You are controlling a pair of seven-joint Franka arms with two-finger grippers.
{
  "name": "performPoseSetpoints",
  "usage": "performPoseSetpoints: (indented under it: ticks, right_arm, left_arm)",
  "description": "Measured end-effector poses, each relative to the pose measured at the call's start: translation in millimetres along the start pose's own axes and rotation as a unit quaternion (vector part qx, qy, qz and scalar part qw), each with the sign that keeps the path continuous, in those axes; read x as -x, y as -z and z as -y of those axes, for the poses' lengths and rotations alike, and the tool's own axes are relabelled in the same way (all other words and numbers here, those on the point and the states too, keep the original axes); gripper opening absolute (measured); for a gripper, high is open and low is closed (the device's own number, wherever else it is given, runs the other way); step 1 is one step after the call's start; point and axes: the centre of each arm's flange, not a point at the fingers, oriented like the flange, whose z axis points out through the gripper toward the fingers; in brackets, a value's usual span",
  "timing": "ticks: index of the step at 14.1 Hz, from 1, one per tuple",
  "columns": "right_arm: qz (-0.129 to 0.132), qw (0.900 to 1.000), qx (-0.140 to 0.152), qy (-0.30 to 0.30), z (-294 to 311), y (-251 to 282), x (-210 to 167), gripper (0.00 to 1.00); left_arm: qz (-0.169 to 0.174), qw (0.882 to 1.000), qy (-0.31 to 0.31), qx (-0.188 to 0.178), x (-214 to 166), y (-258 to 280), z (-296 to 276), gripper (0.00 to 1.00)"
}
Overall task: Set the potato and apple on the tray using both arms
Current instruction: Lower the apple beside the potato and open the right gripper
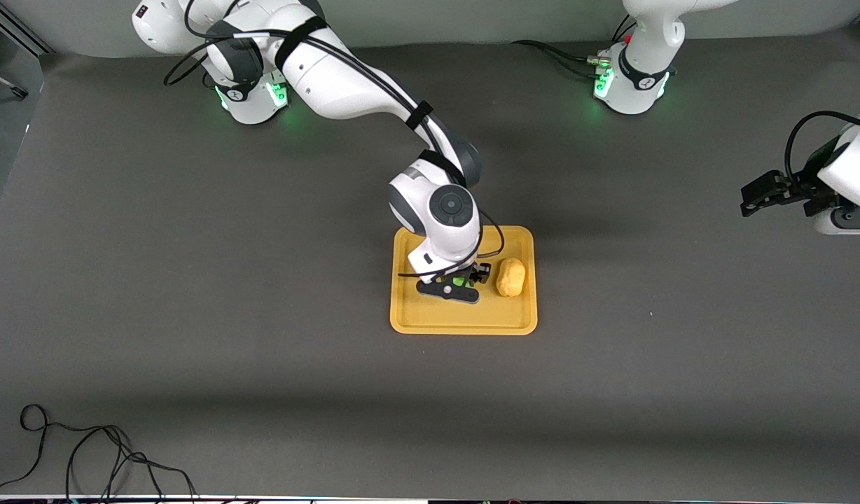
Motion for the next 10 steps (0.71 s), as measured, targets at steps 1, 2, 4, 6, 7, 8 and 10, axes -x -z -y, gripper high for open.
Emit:
performPoseSetpoints:
  ticks: [1,2,4,6,7,8,10]
  right_arm:
    - [0.000,1.000,0.002,0.000,-1,-3,0,0.68]
    - [-0.001,1.000,0.004,0.002,-1,-6,0,0.68]
    - [-0.006,1.000,0.007,0.002,-3,-14,-1,0.68]
    - [-0.011,1.000,0.003,0.000,-3,-16,-2,0.83]
    - [-0.014,1.000,-0.001,-0.001,-3,-12,-5,0.92]
    - [-0.016,1.000,-0.005,-0.002,-1,-2,-7,0.99]
    - [-0.008,1.000,0.000,-0.006,-2,43,-13,1.00]
  left_arm:
    - [0.001,1.000,0.000,0.001,0,0,0,1.00]
    - [0.001,1.000,0.000,0.001,0,0,-1,1.00]
    - [0.002,1.000,0.000,0.001,0,0,-1,1.00]
    - [0.010,1.000,-0.001,0.001,2,-2,-1,1.00]
    - [0.016,1.000,-0.001,0.001,4,-3,-1,1.00]
    - [0.020,1.000,-0.002,0.001,4,-3,-2,1.00]
    - [0.020,1.000,-0.004,0.001,4,-3,-4,1.00]
